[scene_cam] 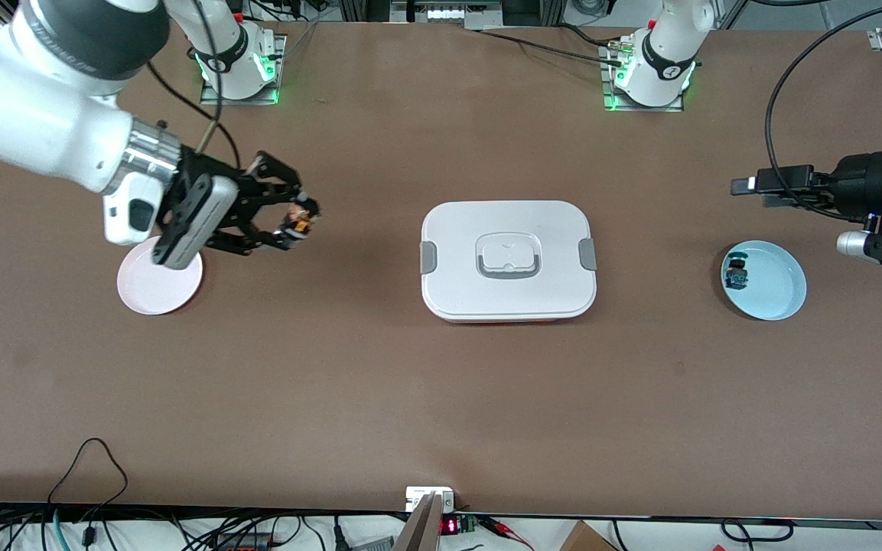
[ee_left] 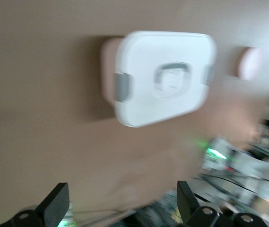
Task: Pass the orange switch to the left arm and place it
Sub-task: 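Carry the switch over the box while the left gripper reaches toward it, then close the left gripper on the orange switch held by the right gripper, then open the right gripper and withdraw while the left gripper carries the switch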
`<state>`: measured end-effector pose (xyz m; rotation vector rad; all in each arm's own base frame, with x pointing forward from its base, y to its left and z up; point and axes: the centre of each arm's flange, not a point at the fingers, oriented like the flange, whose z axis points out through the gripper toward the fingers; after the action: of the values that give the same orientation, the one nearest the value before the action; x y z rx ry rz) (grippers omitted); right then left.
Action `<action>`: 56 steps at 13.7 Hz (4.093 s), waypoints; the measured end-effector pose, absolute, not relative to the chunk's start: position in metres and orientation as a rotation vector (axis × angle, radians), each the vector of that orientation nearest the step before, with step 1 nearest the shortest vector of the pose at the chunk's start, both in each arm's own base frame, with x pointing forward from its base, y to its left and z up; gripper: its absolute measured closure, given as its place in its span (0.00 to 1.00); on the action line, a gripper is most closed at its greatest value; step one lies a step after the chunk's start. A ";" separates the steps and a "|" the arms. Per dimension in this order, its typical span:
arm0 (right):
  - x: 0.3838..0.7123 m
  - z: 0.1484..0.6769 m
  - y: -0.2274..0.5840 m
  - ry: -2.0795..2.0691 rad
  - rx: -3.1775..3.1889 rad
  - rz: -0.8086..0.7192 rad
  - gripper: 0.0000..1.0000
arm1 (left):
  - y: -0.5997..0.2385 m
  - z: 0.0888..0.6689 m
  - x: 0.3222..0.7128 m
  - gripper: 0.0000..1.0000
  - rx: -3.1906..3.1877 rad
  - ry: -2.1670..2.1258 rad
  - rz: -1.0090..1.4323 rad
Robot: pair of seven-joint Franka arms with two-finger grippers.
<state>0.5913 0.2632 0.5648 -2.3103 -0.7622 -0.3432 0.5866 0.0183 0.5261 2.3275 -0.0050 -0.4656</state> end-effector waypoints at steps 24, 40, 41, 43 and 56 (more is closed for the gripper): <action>0.541 0.530 0.439 -1.021 -1.351 -1.106 0.28 | -0.263 0.540 0.572 0.00 1.683 0.323 -0.502; 0.539 0.530 0.441 -1.028 -1.344 -1.111 0.28 | -0.271 0.563 0.567 0.19 1.698 0.240 -0.395; 0.539 0.530 0.441 -1.030 -1.343 -1.113 0.28 | -0.271 0.563 0.567 0.20 1.699 0.230 -0.383; 0.539 0.531 0.441 -1.039 -1.337 -1.125 0.28 | -0.270 0.563 0.568 0.30 1.701 0.220 -0.371; 0.541 0.536 0.439 -1.041 -1.331 -1.141 0.02 | -0.267 0.559 0.569 0.58 1.704 0.148 -0.306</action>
<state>0.5406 0.4391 0.5355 -1.3314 -1.0406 -1.1407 0.5690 -0.2667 0.5594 1.7043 0.1481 -0.3063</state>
